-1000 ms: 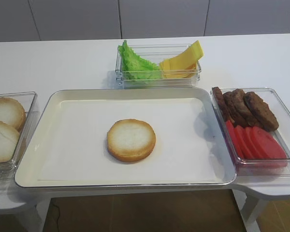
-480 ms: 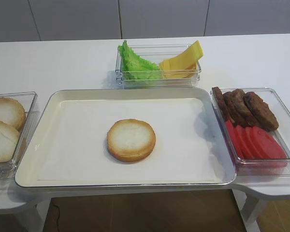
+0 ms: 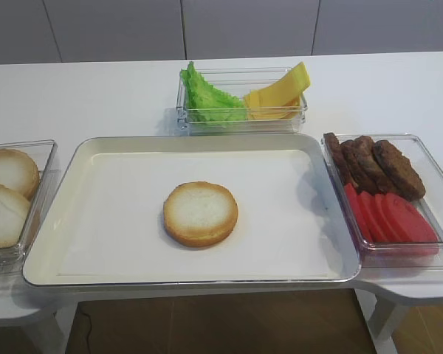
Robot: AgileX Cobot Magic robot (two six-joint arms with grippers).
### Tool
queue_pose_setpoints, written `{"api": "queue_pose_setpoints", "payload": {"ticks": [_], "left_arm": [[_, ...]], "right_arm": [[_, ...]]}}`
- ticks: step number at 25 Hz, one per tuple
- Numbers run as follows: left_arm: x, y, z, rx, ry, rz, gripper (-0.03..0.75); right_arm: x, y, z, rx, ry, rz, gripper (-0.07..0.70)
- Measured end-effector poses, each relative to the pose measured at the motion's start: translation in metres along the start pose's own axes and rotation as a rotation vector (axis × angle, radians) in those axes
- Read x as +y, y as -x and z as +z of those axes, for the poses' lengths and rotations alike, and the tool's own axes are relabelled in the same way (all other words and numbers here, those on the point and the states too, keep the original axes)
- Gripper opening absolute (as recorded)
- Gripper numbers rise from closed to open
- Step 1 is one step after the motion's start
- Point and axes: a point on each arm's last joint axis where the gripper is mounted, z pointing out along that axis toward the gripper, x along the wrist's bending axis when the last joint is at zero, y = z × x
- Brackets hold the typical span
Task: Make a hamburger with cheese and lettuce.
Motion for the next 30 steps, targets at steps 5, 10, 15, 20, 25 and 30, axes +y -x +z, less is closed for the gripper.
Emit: {"api": "queue_pose_setpoints", "payload": {"ticks": [5, 10, 15, 20, 25, 30], "left_arm": [[-0.02, 0.0, 0.003, 0.0, 0.019, -0.001, 0.407], [-0.035, 0.0, 0.009, 0.0, 0.021, -0.001, 0.407], [-0.041, 0.0, 0.02, 0.0, -0.02, 0.001, 0.407], [-0.043, 0.001, 0.029, 0.0, -0.017, 0.002, 0.407], [-0.043, 0.001, 0.035, -0.001, 0.005, 0.003, 0.407], [-0.044, 0.001, 0.037, -0.001, 0.003, 0.003, 0.407]], "right_arm": [[0.0, 0.0, 0.0, 0.0, 0.0, 0.0, 0.54], [0.0, 0.0, 0.0, 0.0, 0.0, 0.0, 0.54], [0.0, 0.0, 0.0, 0.0, 0.0, 0.0, 0.54], [0.0, 0.0, 0.0, 0.0, 0.0, 0.0, 0.54], [0.0, 0.0, 0.0, 0.0, 0.0, 0.0, 0.54], [0.0, 0.0, 0.0, 0.0, 0.0, 0.0, 0.54]]}}
